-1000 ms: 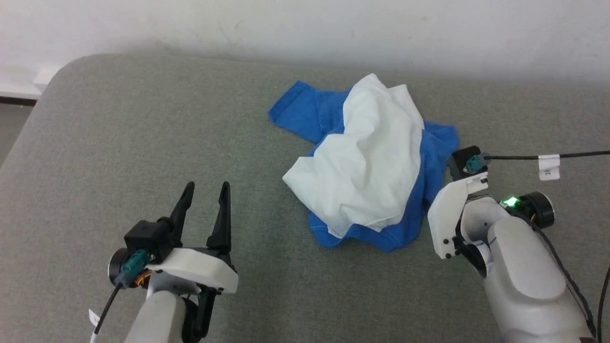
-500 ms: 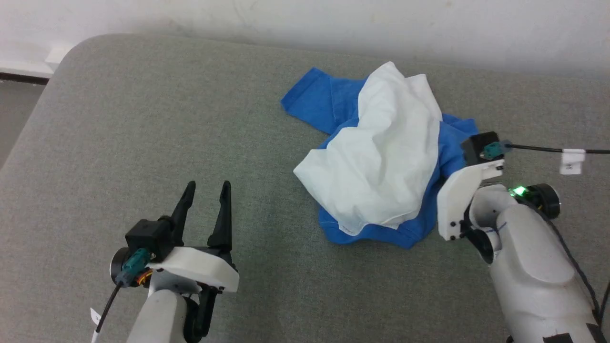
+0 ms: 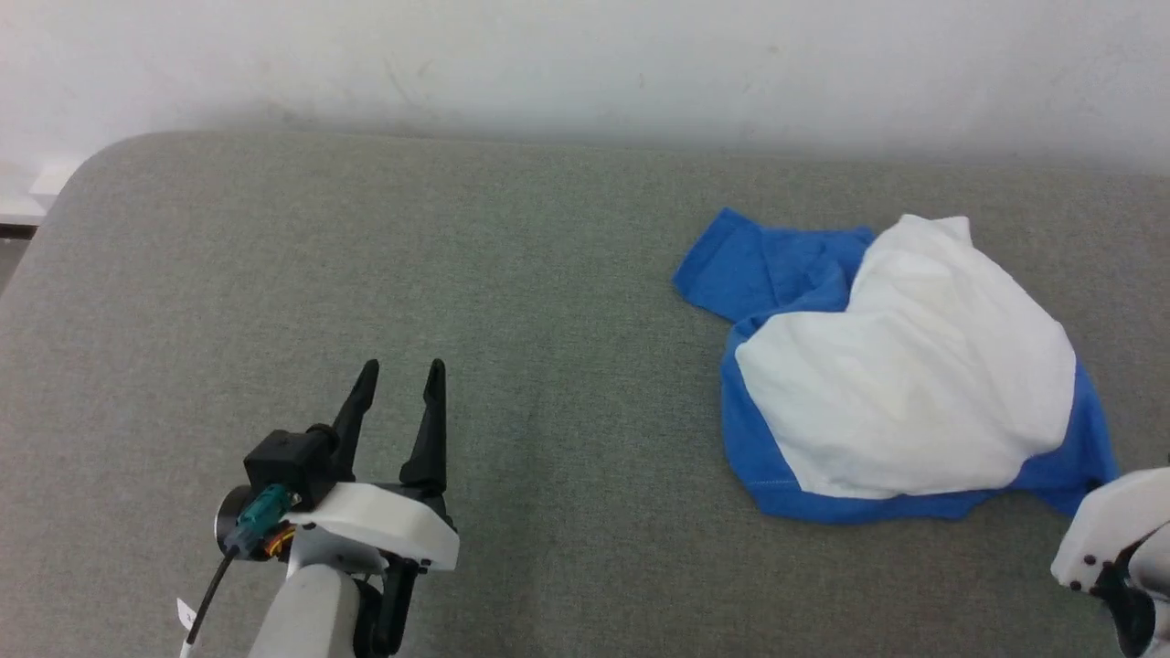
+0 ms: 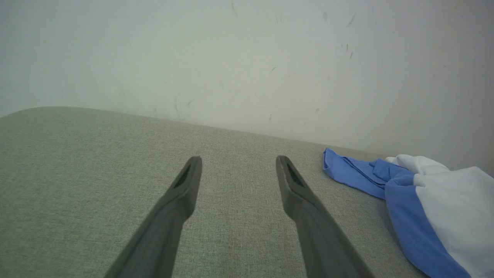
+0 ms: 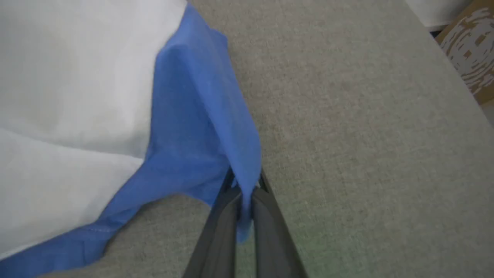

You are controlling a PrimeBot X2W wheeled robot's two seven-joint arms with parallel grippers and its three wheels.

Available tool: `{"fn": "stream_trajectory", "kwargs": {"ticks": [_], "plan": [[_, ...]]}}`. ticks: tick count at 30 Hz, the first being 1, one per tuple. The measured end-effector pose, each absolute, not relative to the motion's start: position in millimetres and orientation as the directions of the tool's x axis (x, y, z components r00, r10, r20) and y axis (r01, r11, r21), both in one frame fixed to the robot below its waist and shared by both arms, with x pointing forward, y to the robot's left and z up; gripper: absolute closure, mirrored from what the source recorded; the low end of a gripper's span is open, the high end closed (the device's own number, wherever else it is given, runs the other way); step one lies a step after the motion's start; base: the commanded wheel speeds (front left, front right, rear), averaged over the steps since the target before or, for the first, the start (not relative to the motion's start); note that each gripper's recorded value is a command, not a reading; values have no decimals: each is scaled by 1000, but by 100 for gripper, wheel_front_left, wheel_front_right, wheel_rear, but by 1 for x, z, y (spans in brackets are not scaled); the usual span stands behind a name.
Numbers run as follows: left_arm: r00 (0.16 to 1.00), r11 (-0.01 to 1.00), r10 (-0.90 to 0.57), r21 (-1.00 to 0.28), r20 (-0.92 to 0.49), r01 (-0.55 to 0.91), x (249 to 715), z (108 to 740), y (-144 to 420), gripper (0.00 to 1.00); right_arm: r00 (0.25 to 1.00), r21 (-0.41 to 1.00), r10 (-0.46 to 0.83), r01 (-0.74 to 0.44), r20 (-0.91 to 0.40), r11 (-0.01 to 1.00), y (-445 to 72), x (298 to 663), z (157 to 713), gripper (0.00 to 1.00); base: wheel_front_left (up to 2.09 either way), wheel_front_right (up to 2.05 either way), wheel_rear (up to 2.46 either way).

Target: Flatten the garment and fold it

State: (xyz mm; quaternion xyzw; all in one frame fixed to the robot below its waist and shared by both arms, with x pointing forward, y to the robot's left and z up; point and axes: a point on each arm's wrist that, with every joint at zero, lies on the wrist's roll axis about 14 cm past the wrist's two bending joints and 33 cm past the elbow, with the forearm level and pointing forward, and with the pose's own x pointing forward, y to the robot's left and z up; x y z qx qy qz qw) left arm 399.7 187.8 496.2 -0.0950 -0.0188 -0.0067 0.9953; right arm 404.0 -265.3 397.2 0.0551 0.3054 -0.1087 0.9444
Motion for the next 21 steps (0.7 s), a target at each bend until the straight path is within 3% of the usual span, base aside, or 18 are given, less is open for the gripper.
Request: {"fn": "stream_trajectory", "kwargs": {"ticks": [2, 3, 4, 10, 18, 21], "plan": [[999, 981, -23, -192, 35, 29, 401, 495, 184, 0, 761, 49, -175, 261, -625, 964, -269, 389, 387, 98, 0, 0, 0], [999, 981, -29, -193, 31, 34, 402, 493, 182, 0, 767, 82, -163, 271, -620, 959, -268, 387, 388, 20, 0, 0, 0], [999, 980, -33, -194, 27, 38, 402, 492, 180, 0, 784, 115, -155, 277, -601, 954, -266, 389, 391, 0, 0, 0, 0], [998, 972, -65, -227, 26, 69, 402, 491, 170, 0, 894, 252, -186, 306, -408, 918, -275, 402, 428, 0, 0, 0, 0], [982, 951, -185, -248, 30, 187, 422, 506, 132, 0, 907, 236, -301, 374, -293, 897, -309, 385, 449, 0, 0, 0, 0], [957, 932, -286, -243, -43, 268, 437, 505, 102, 0, 905, 231, -309, 380, -292, 896, -312, 381, 449, 0, 0, 0, 0]]}}
